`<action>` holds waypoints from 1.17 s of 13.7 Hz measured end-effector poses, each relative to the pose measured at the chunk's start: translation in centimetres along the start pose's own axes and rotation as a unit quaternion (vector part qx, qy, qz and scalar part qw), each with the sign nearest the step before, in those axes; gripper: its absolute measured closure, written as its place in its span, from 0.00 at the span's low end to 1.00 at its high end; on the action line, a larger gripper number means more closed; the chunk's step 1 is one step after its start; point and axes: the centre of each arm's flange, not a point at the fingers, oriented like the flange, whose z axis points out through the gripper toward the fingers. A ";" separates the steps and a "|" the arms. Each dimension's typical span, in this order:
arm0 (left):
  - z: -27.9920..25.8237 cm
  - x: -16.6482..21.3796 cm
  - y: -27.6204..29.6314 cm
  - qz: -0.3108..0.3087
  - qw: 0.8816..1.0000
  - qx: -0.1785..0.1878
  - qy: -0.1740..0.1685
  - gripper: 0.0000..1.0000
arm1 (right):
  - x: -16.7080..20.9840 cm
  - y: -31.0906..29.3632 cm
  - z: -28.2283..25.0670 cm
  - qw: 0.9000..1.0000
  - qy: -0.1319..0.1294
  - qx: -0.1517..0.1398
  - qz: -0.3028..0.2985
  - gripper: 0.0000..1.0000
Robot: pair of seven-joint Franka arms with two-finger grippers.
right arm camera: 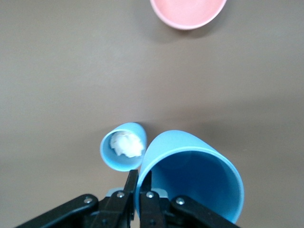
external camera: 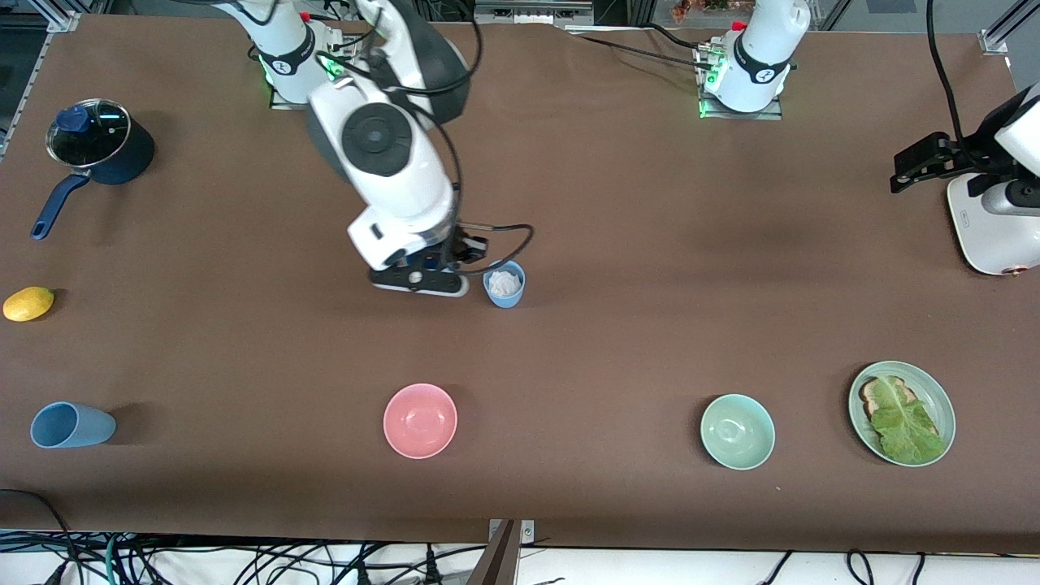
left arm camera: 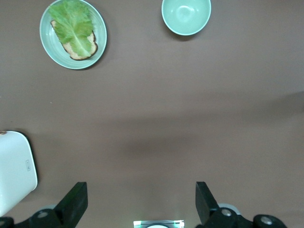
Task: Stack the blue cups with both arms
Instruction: 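Lower the blue cup onto the tissue cup and open the right gripper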
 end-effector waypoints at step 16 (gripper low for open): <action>1.4 0.4 0.8 0.005 1.000 -0.020 -0.012 0.00 | -2.8 -5.3 5.7 0.999 0.021 0.001 0.035 0.95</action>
